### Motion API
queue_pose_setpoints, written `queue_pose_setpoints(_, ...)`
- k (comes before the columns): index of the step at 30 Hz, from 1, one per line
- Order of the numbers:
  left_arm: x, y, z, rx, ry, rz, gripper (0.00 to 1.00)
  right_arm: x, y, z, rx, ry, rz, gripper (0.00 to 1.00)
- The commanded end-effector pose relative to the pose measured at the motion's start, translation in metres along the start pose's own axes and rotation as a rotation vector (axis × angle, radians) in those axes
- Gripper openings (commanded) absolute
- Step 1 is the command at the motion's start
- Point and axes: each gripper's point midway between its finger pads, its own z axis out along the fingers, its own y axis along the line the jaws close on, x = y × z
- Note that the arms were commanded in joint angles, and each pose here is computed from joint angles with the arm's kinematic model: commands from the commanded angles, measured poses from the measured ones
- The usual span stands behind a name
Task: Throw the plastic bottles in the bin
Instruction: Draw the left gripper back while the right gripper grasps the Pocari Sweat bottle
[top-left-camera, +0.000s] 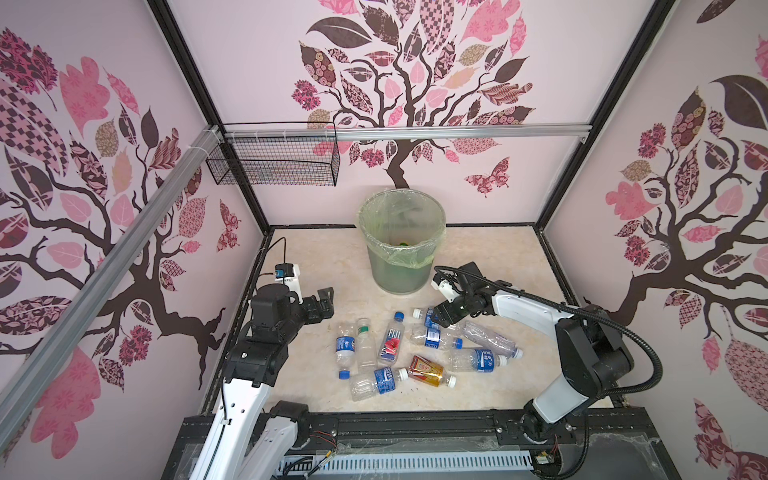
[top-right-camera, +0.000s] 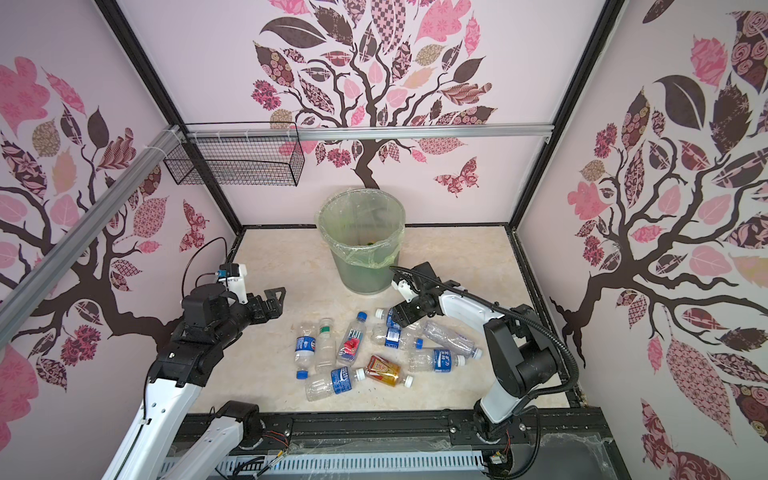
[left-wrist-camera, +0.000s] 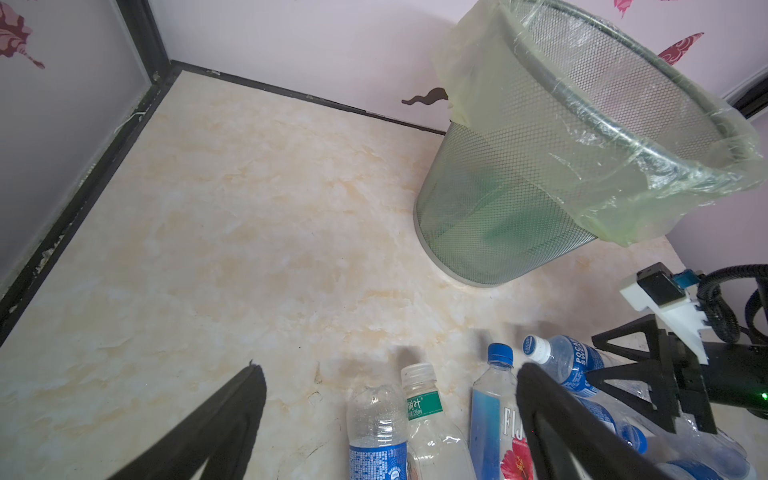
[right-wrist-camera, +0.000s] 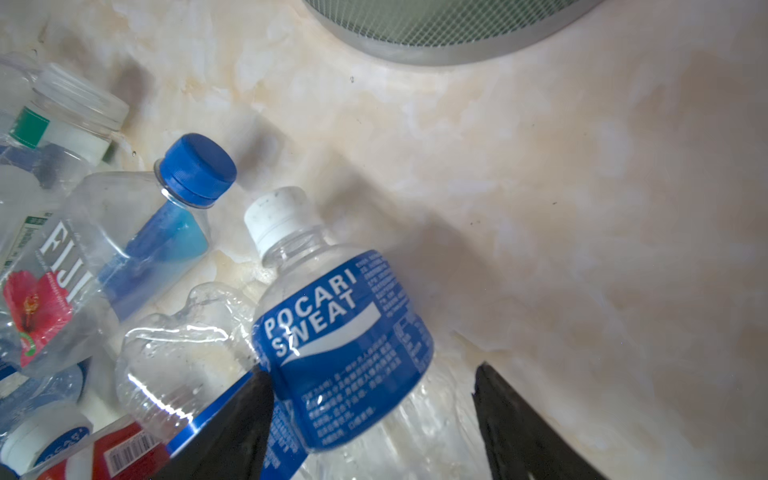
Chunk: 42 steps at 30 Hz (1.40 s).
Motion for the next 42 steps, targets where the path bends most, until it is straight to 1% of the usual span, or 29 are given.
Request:
queue_pose_setpoints(1, 0.004, 0.006, 0.005, -0.022, 0.002, 0.006, 0.98, -0.001, -0.001, 0.01, -0.009, 0.005, 0.033, 0.77)
queue_pose_setpoints(6, 0.005, 0.007, 0.005, -0.029, 0.006, 0.002, 0.98, -0.004, -0.008, 0.018, 0.018, -0.009, 0.074, 0.76)
queue_pose_setpoints(10, 0.006, 0.008, 0.006, -0.035, 0.008, 0.002, 0.98, -0.013, -0.01, 0.021, 0.024, -0.033, 0.108, 0.71)
queue_pose_setpoints(12, 0.006, 0.009, 0.005, -0.037, 0.008, 0.001, 0.98, -0.015, -0.011, 0.023, 0.021, -0.038, 0.115, 0.71)
queue_pose_setpoints(19, 0.008, 0.01, 0.007, -0.046, 0.014, 0.0, 0.98, -0.008, -0.023, 0.031, 0.078, -0.02, 0.13, 0.78)
queue_pose_setpoints(23, 0.009, 0.012, 0.007, -0.053, 0.018, -0.001, 0.98, -0.008, -0.026, 0.032, 0.096, -0.024, 0.135, 0.78)
queue_pose_setpoints(35, 0.011, 0.017, 0.007, -0.079, 0.02, -0.009, 0.98, -0.026, -0.032, 0.021, 0.135, -0.111, 0.186, 0.58)
queue_pose_setpoints(39, 0.012, 0.026, 0.006, -0.135, 0.023, -0.013, 0.98, -0.045, -0.021, 0.002, 0.096, -0.201, 0.199, 0.54)
queue_pose_setpoints(42, 0.013, 0.026, 0.006, -0.13, 0.025, -0.014, 0.98, -0.053, -0.02, -0.019, 0.116, -0.265, 0.212, 0.53)
